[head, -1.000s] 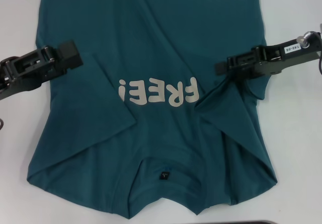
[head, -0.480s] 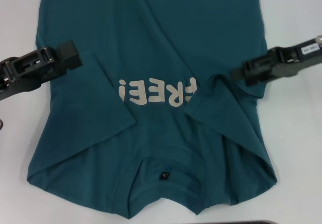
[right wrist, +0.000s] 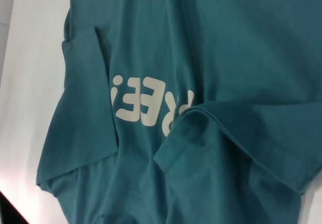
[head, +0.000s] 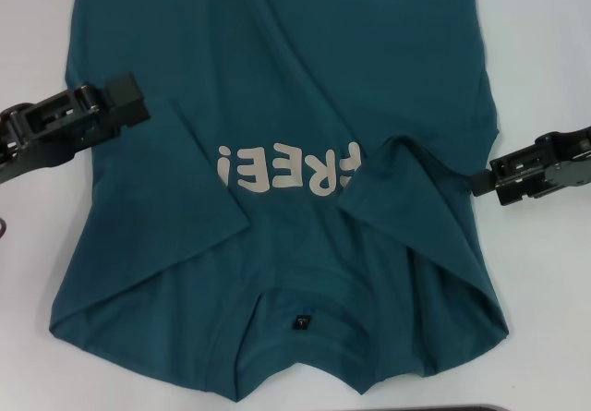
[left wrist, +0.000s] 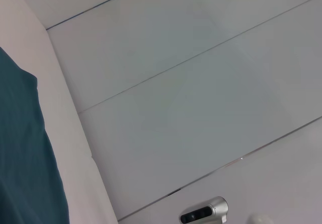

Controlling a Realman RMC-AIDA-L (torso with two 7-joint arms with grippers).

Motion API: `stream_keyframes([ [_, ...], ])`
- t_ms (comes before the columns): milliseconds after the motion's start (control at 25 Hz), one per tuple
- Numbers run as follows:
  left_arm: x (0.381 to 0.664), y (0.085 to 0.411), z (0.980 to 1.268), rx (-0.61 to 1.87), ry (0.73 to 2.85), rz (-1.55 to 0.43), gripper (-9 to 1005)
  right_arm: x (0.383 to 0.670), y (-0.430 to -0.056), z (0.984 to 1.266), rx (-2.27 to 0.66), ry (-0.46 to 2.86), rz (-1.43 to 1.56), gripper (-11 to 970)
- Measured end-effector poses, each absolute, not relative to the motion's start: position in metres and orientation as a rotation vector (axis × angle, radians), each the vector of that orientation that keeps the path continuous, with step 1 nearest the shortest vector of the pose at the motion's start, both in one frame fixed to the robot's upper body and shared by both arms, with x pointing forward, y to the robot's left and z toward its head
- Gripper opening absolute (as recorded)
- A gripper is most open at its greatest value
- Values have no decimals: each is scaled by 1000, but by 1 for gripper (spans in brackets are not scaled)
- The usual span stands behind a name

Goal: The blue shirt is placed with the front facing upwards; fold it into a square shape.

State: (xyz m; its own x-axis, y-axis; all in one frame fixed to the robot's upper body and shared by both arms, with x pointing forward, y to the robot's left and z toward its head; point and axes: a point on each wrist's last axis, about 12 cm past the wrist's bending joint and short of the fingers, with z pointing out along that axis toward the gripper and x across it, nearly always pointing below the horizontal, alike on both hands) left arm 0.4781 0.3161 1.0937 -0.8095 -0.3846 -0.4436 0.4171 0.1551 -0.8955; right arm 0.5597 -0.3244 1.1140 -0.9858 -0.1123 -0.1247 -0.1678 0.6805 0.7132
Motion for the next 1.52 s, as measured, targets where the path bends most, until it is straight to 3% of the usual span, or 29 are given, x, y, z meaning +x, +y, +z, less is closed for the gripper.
stream_keyframes([
  [520,478,316,1093,29,1836,-1718,768,563,-318,1096,-158,2849,1099,762],
  [1120,477,315,1092,24,1837,-1723,768,576,-309,1097,-109,2764,1083,756],
  [1520,477,316,1092,25,1837,-1722,767,586,-325,1116,21,2330,1248,752],
])
